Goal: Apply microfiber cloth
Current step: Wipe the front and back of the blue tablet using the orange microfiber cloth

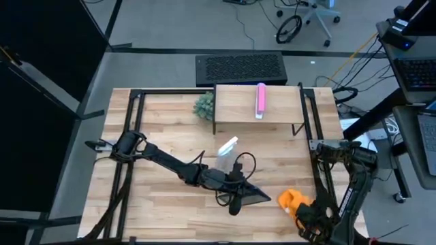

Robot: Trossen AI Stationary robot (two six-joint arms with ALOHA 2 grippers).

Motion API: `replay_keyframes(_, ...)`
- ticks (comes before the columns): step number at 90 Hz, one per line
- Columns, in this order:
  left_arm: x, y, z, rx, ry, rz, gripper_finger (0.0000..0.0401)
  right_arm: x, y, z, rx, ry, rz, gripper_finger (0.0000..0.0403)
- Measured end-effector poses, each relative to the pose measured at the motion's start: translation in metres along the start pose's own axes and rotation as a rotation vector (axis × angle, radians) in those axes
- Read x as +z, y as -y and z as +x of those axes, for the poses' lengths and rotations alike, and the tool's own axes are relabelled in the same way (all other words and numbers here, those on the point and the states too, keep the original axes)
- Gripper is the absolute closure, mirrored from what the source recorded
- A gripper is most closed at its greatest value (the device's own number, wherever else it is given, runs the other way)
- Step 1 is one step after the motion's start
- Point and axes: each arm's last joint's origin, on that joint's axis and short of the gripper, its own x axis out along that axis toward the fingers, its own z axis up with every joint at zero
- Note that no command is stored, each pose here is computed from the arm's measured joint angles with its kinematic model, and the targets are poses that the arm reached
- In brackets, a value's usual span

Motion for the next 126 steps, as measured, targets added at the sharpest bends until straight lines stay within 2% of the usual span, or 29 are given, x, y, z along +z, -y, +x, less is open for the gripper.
replay_keyframes(10,0.000,0.000,0.000,-0.011,-0.004,0.000,0.0391,0.004,0.004,-0.033,0.111,-0.004,-0.048,0.0145)
replay_keyframes(18,0.000,0.000,0.000,-0.012,-0.004,0.012,0.0391,0.010,0.012,-0.054,0.179,0.070,-0.034,0.0124)
replay_keyframes(35,0.000,0.001,0.000,-0.035,-0.007,0.065,0.0392,0.026,0.012,-0.074,0.324,0.530,0.010,0.0117)
replay_keyframes(43,-0.001,0.003,0.000,-0.045,-0.008,0.078,0.0392,0.035,0.009,-0.069,0.305,0.699,0.016,0.0120)
replay_keyframes(50,-0.001,0.005,-0.001,-0.051,-0.005,0.096,0.0392,0.047,0.004,-0.059,0.256,0.789,0.036,0.0125)
replay_keyframes(60,-0.001,0.008,-0.001,-0.077,-0.003,0.141,0.0392,0.071,-0.007,-0.039,0.156,0.802,0.013,0.0132)
replay_keyframes(70,0.000,0.012,-0.001,-0.092,0.019,0.179,0.0392,0.092,-0.018,-0.033,0.127,0.804,-0.064,0.0144)
replay_keyframes(80,-0.001,0.014,-0.002,-0.099,0.017,0.203,0.0392,0.108,-0.023,-0.031,0.117,0.783,-0.117,0.0166)
replay_keyframes(87,-0.002,0.016,-0.002,-0.110,0.021,0.230,0.0392,0.117,-0.023,-0.029,0.122,0.720,-0.136,0.0200)
replay_keyframes(95,-0.001,0.019,-0.003,-0.127,0.032,0.262,0.0392,0.123,-0.026,-0.027,0.155,0.668,-0.151,0.0263)
replay_keyframes(104,-0.001,0.021,-0.003,-0.134,0.040,0.282,0.0391,0.123,-0.029,-0.028,0.168,0.671,-0.188,0.0352)
replay_keyframes(108,-0.002,0.022,-0.003,-0.144,0.037,0.296,0.0386,0.123,-0.029,-0.028,0.171,0.662,-0.198,0.0380)
replay_keyframes(126,-0.006,0.021,-0.004,-0.129,-0.052,0.202,0.0337,0.111,-0.027,-0.028,0.157,0.615,-0.261,0.0392)
